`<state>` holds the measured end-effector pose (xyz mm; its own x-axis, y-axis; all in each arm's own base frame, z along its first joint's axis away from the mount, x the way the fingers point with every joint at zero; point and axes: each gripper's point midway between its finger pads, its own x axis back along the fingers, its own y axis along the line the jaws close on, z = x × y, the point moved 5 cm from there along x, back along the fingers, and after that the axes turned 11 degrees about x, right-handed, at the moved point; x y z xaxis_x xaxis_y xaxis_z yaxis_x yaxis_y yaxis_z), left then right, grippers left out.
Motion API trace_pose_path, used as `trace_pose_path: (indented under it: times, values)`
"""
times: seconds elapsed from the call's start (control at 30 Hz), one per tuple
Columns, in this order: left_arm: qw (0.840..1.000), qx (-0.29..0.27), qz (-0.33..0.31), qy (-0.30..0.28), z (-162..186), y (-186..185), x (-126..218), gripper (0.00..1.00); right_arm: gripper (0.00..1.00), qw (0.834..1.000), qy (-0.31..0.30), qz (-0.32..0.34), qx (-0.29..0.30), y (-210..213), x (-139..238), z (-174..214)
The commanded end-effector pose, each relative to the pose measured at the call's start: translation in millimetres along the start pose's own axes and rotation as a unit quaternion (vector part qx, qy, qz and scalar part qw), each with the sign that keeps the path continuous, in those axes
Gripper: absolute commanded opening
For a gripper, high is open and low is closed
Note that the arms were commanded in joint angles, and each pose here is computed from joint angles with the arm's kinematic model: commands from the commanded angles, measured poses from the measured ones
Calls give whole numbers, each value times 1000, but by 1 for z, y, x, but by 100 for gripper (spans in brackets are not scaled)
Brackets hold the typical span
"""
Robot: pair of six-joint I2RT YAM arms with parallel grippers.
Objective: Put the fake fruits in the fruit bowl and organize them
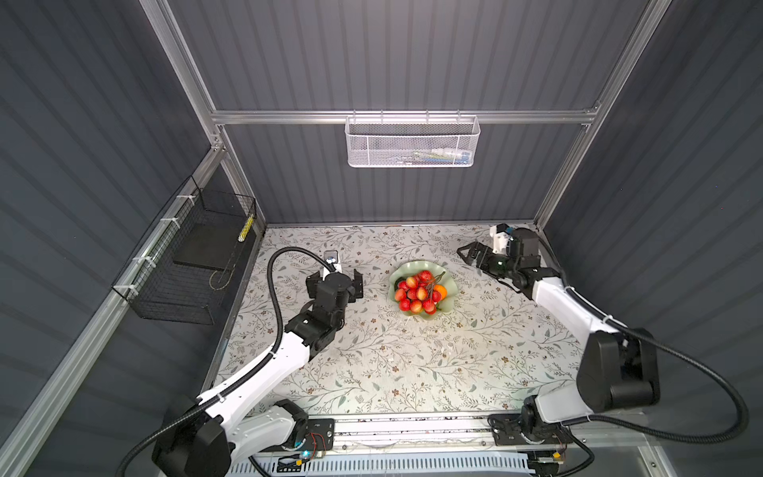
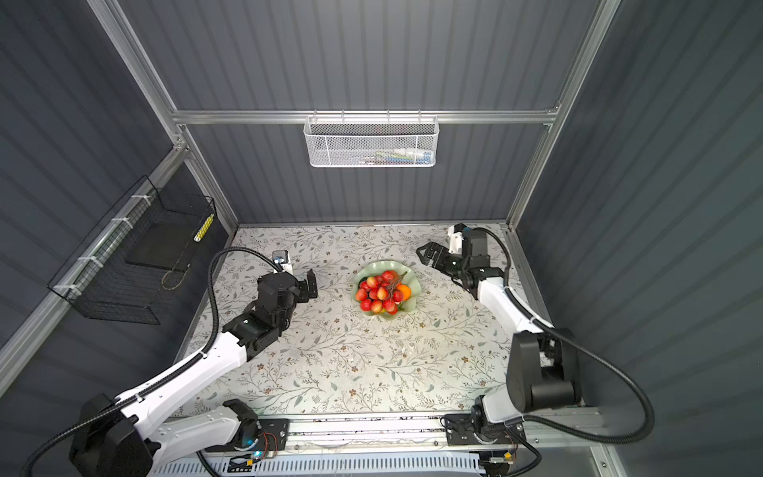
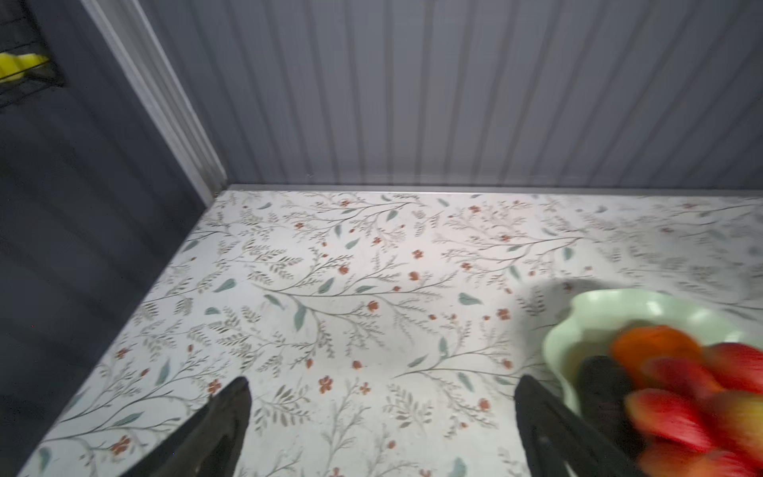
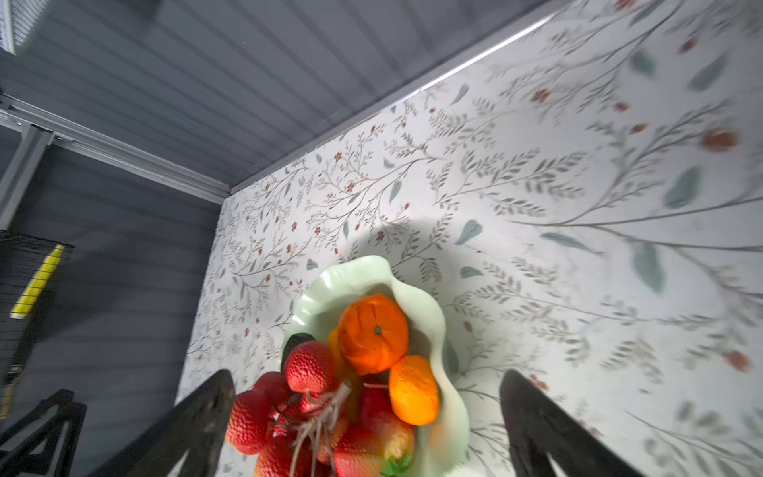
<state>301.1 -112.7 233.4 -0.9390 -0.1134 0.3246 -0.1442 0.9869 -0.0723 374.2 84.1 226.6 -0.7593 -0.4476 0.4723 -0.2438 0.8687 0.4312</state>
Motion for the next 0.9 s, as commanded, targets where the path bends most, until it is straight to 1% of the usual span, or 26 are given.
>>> trace_pose_path:
  times: [0.0,0.03,0.1,0.13,0.17,0.2,0.23,0.3,0.4,0.43,0.47,0.53,0.57,0.6,0.67,0.73,0.8,0.87]
  values:
    - [993,-45,-97,-45,8,32,-20,100,99,983,-95,118,99,-28,30,12]
    - [994,-35,-102,-32,16,43,-30,100,99,973,-122,155,122,-35,43,16]
    - [994,-1,-111,-16,29,66,-44,100,99,954,-144,220,143,-52,65,28]
    - [994,9,-110,-18,35,75,-49,100,99,945,-151,247,151,-62,73,35]
    - [994,1,-111,-20,42,81,-52,100,99,938,-156,268,155,-70,77,40]
    - [993,-2,-112,-35,47,85,-55,100,99,930,-165,291,154,-80,82,45]
    - [993,-2,-111,-48,51,89,-59,100,99,923,-177,307,148,-90,85,50]
    - [993,2,-106,-44,62,96,-70,100,99,916,-205,314,143,-103,84,52]
    - [995,-10,-97,-2,85,97,-96,100,99,913,-193,322,159,-122,66,60]
    - [995,-20,-97,2,83,96,-102,100,99,912,-205,317,159,-127,62,62]
    - [996,-25,-82,18,85,92,-105,100,99,914,-206,315,153,-133,58,66]
    - [996,-21,-90,2,87,96,-109,100,99,925,-186,282,173,-133,41,73]
    - [996,-17,-90,7,95,99,-111,100,99,923,-192,282,178,-133,39,72]
    - [996,-14,-88,-20,93,100,-114,100,99,926,-179,284,173,-133,39,75]
    - [996,6,-92,10,98,108,-114,100,99,925,-180,287,172,-133,40,73]
    - [995,7,-95,3,97,109,-120,100,99,923,-187,287,174,-133,40,74]
    - [995,17,-94,20,99,113,-121,100,99,926,-178,284,175,-132,38,73]
    - [995,19,-92,16,99,114,-121,100,99,924,-182,285,178,-132,38,73]
